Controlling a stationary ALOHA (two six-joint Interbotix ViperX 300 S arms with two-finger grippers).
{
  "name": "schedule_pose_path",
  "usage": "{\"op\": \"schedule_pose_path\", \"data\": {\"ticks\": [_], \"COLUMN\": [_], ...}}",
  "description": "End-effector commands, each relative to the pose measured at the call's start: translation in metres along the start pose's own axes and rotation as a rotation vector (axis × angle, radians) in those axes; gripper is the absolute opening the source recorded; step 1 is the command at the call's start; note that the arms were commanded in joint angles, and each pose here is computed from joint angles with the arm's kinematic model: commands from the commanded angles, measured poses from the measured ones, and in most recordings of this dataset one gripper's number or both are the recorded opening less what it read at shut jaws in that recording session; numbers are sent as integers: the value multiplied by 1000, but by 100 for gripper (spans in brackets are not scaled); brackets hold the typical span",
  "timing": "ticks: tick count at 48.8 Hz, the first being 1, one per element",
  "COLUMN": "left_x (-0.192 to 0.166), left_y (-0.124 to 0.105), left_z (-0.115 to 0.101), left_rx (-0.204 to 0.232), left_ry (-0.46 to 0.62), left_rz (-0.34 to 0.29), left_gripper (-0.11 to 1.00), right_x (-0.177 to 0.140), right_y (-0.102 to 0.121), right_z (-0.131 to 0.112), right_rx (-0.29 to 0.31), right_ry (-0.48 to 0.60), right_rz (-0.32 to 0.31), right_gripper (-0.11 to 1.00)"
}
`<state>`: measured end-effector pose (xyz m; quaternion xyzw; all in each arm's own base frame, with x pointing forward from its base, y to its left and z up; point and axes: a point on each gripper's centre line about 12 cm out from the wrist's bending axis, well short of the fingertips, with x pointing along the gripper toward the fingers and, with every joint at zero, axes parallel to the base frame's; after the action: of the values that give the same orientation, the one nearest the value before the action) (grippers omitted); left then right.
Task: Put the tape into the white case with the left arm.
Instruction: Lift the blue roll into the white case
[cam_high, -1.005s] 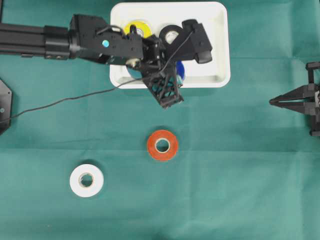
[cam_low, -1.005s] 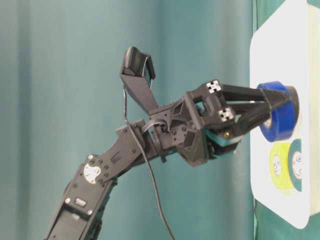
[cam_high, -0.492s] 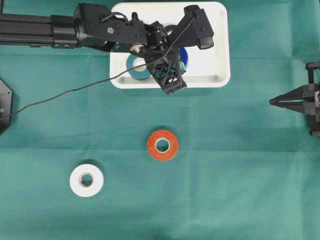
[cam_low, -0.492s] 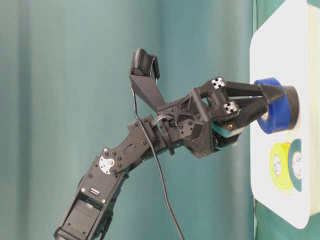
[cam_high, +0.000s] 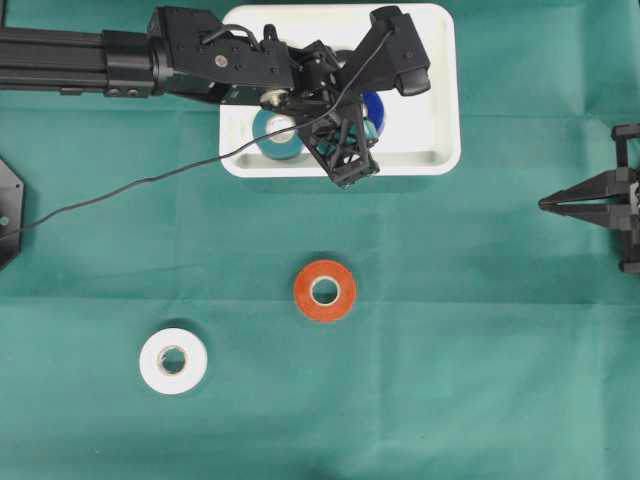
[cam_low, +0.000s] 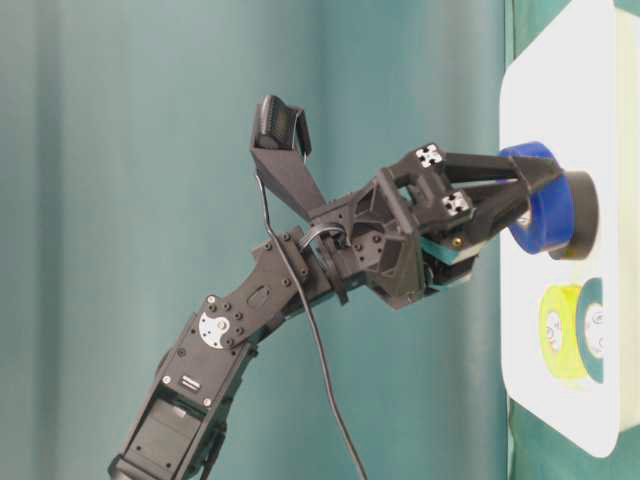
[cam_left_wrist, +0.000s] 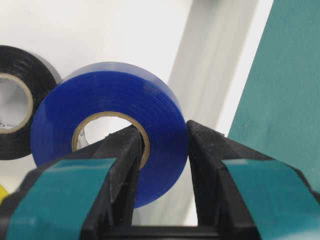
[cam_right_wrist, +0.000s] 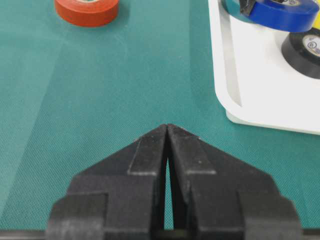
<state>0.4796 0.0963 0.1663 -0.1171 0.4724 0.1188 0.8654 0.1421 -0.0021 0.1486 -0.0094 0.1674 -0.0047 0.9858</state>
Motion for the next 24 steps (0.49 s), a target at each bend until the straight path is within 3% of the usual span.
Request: {"op": "schedule_pose_path", "data": {"ticks": [1,5,13,16,24], "left_x": [-11,-10,-13,-15,-24], "left_y": [-4,-5,-6,-8,-11], "left_z": [10,7,5,4,3], "left_rx": [6,8,11,13,20], "left_ry": [-42,-34,-34,-34,-44], "left_rz": [-9,-9,-11,-13,-18], "left_gripper": [26,29,78,90,88], "right_x": [1,1,1,1,1], "right_y": [0,0,0,0,0], "right_z": [4,5,5,5,5], "right_rx": [2,2,0,2,2], "right_ry": [-14,-15,-15,-15,-15], "right_rz": [-1,-1,-1,-1,-1], "right_gripper": [-9,-9,-9,-9,-9]}}
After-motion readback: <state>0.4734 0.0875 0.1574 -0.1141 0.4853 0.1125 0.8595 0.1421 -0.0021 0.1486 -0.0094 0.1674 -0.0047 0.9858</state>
